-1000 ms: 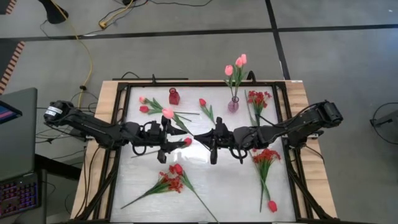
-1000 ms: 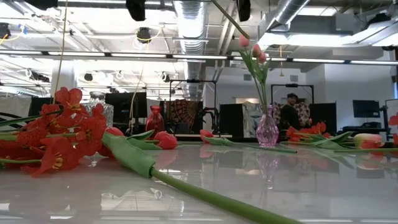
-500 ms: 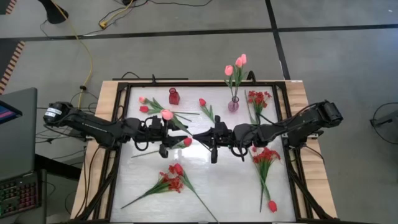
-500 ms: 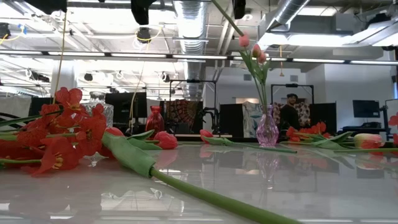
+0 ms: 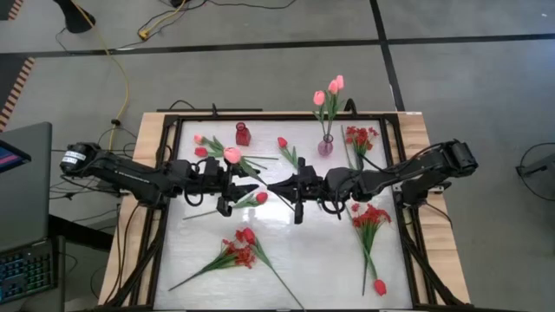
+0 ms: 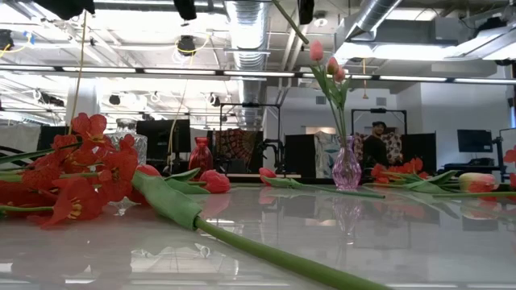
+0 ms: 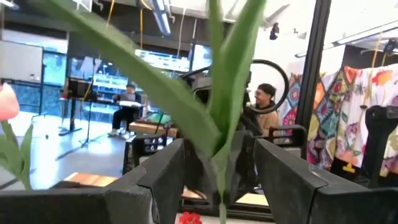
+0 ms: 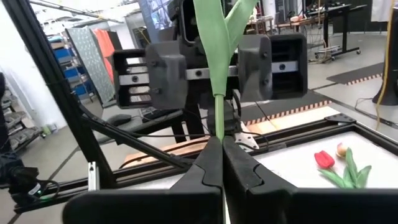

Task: Sort flowers into vase by color
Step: Put the pink tulip into the purple vase

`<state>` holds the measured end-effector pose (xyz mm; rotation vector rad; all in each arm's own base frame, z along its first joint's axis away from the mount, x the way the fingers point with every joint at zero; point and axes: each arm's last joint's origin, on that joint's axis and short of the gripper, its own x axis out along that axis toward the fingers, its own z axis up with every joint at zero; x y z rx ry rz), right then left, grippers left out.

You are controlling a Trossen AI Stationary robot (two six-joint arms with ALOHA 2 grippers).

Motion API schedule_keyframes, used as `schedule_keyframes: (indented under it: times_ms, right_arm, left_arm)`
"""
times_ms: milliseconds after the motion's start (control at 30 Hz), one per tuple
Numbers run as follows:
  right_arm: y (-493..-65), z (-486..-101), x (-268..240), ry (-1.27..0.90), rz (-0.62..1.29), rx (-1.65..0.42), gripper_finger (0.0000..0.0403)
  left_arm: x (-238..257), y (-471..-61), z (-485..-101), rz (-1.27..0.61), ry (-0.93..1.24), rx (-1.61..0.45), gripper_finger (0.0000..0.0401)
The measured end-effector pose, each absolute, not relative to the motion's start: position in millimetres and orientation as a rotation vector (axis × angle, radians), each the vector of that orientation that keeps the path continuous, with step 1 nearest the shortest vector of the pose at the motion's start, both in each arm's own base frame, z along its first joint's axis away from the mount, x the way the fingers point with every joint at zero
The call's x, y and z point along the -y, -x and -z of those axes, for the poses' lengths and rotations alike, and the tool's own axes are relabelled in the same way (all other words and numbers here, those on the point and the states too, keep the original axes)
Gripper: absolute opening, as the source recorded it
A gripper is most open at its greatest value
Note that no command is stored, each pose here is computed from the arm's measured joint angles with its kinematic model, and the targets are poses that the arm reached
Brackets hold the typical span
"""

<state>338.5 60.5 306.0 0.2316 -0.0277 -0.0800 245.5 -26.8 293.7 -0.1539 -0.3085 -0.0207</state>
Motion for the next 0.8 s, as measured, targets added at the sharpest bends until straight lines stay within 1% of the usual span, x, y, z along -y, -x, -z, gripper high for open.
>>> schedule_keyframes:
  times_ms: [200, 333, 800]
  right_arm:
    - [-338.6, -305.9, -60.3, -0.231, 0.081, 0.027, 0.0022]
    - [-338.5, -305.7, -60.4, -0.224, 0.081, 0.026, 0.0022]
    - [-338.7, -305.8, -60.1, -0.195, 0.07, 0.025, 0.0023]
  left_arm:
    - [24.9, -253.6, -300.4, 0.058, 0.132, 0.254, 0.0183]
    - [24.6, -254.4, -301.5, 0.04, 0.106, 0.236, 0.0183]
    - [24.4, -255.5, -297.5, 0.031, 0.117, 0.196, 0.0182]
